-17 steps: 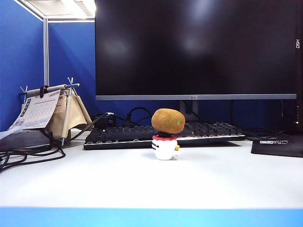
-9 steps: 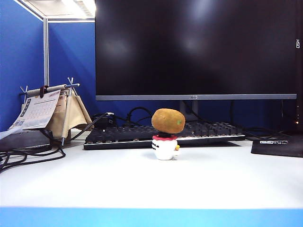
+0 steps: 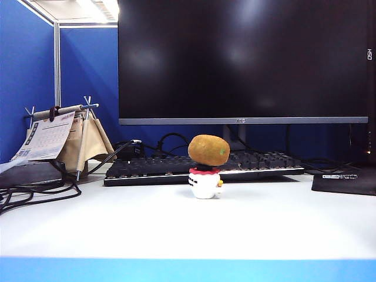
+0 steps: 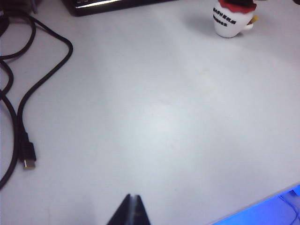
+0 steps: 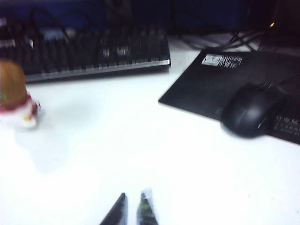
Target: Place the kiwi on top of the doll with a flat head.
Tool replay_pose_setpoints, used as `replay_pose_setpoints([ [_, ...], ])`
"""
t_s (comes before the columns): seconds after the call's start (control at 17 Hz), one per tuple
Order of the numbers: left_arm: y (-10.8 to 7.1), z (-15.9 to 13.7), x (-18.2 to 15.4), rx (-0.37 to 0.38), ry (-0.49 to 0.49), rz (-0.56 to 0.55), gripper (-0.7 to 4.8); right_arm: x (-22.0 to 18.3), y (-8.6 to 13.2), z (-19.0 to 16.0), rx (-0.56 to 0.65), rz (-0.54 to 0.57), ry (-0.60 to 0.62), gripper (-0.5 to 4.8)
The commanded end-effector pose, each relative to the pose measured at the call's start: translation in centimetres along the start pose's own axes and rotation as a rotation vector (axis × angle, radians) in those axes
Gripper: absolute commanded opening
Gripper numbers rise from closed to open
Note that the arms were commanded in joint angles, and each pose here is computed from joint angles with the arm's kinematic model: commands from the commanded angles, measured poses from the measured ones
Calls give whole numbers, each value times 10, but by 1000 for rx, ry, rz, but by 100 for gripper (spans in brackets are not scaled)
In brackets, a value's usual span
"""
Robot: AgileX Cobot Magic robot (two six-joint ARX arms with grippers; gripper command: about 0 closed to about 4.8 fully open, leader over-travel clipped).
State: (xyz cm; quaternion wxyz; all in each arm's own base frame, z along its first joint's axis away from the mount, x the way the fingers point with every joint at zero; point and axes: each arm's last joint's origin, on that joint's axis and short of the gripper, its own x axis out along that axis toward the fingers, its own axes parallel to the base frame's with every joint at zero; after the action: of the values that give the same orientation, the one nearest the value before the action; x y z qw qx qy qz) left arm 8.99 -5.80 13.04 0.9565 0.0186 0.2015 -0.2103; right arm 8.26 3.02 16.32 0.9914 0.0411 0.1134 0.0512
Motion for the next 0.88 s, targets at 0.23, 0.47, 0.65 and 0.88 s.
replay_pose_setpoints([
  [0.23,0,-2,0,-7,23,2,-5,5,0,-12,-64,-4,33,-1],
  [0.47,0,-3,0,-5,28,1,-5,5,0,-13,-64,-4,34,-1],
  [0.65,0,-3,0,-5,28,1,-5,5,0,-13,-63,7,35,-1],
  [0.88,0,-3,0,-5,28,1,-5,5,1,-13,-62,21,37,-1],
])
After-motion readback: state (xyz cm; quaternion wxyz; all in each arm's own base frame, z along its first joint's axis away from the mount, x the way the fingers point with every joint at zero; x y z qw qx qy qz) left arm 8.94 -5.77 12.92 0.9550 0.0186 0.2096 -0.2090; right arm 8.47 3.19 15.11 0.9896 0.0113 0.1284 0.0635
